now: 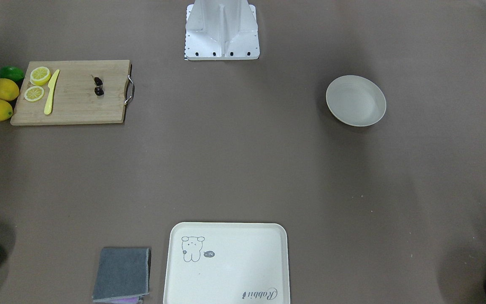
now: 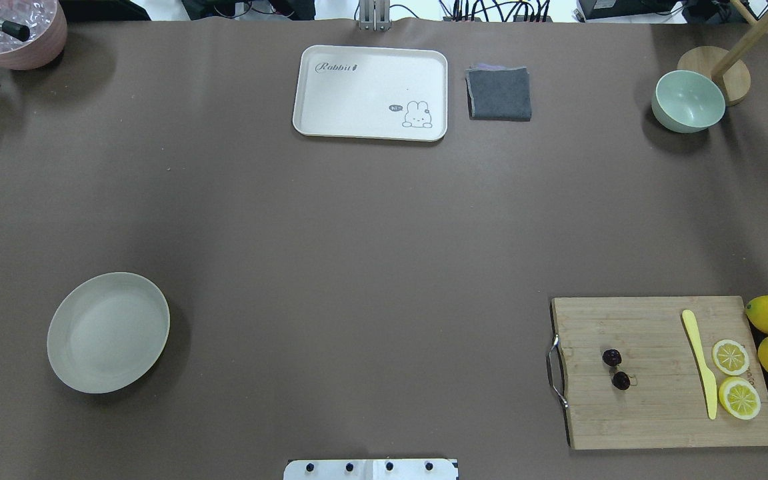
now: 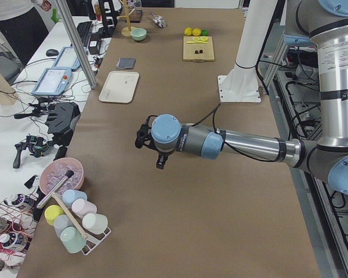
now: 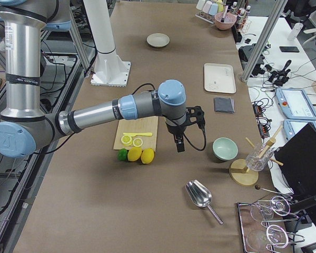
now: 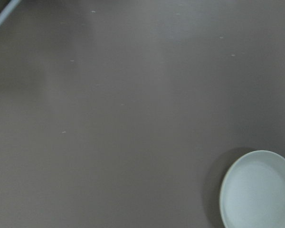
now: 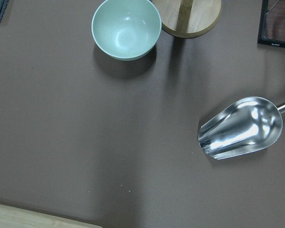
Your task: Place red cherry on plate
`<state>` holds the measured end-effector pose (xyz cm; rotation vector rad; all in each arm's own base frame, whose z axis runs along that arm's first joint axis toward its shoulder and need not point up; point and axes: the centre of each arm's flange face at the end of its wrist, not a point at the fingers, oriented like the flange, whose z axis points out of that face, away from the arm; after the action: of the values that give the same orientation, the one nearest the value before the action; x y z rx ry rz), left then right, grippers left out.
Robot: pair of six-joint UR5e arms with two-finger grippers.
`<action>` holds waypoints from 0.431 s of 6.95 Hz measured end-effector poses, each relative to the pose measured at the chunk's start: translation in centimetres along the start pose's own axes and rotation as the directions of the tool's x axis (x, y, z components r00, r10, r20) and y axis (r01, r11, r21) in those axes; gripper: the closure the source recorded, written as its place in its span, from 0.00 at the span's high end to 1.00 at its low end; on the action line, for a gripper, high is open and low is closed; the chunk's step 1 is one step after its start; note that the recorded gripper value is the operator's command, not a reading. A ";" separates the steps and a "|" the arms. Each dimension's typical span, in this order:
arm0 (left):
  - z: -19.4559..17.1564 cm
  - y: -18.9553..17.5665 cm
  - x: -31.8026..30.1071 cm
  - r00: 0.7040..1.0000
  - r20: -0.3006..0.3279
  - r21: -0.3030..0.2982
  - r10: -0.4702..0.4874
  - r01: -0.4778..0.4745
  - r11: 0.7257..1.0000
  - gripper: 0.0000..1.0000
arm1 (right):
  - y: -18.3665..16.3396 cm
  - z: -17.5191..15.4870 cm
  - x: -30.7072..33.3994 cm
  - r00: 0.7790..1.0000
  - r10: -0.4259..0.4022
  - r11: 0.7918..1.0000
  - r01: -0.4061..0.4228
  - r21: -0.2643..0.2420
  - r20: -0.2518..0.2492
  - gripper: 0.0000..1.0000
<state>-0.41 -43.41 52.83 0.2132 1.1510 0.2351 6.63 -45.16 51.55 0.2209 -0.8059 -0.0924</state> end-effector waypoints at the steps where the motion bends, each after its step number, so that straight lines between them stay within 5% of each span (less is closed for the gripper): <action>1: 2.0 -2.3 2.4 0.999 -0.038 -0.020 0.025 -0.026 0.999 0.95 | 0.1 0.1 0.1 1.000 0.028 1.000 -0.028 -0.004 -0.001 0.99; 3: 6.5 -5.2 6.9 0.995 -0.087 -0.028 0.050 -0.053 0.998 0.95 | 0.5 0.4 0.5 0.996 0.088 0.996 -0.088 -0.010 -0.005 0.99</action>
<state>8.63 -46.71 47.88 0.2083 1.2280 0.3095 6.69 -44.80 52.23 0.1758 -0.8098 -0.0130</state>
